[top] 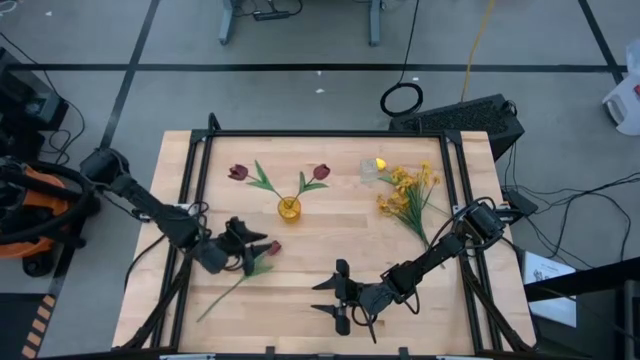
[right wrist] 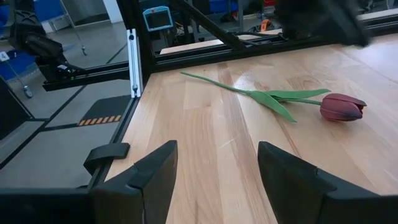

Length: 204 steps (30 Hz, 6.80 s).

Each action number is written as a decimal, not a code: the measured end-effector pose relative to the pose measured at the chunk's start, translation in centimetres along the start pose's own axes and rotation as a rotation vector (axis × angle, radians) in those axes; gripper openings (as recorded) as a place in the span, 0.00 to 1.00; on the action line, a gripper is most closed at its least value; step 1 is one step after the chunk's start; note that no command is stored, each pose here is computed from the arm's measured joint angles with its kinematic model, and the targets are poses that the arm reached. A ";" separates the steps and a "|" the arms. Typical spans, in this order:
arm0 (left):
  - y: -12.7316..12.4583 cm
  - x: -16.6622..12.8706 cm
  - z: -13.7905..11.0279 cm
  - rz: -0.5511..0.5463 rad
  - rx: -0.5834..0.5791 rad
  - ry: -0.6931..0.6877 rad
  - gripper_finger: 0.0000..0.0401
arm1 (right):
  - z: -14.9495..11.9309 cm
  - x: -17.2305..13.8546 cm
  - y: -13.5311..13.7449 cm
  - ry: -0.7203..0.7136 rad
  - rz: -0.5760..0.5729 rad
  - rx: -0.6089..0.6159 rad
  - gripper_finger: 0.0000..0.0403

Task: Sort flowers into vase by color
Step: Put the violet tulip into the yellow vase

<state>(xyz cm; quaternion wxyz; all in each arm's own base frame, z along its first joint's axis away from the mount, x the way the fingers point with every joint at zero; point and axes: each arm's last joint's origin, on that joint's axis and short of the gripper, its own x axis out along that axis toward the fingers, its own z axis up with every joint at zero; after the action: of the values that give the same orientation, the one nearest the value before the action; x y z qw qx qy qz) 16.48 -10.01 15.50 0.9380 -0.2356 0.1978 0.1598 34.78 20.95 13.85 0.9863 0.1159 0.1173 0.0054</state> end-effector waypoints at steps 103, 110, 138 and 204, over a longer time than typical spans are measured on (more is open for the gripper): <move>-10.6 -0.6 -4.4 0.314 0.117 0.141 0.02 | 0.0 0.0 0.0 -0.001 0.000 0.007 0.53; -11.7 -1.1 -1.7 0.269 0.133 -0.209 0.02 | 0.0 0.0 0.0 -0.001 0.000 0.016 0.53; -16.2 1.2 6.2 0.222 0.051 -0.505 0.01 | 2.9 0.8 -1.5 -0.221 -0.055 -0.107 0.53; -18.9 1.5 5.1 -0.153 0.294 -0.399 0.33 | 4.4 0.4 -2.4 -0.048 0.082 -0.073 0.00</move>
<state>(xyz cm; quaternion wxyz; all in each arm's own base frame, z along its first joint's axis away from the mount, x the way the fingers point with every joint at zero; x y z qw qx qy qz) 26.74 -23.00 26.12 0.9920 -0.0747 0.0113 0.1012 36.20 17.67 17.38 0.9913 0.0846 0.0884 0.0475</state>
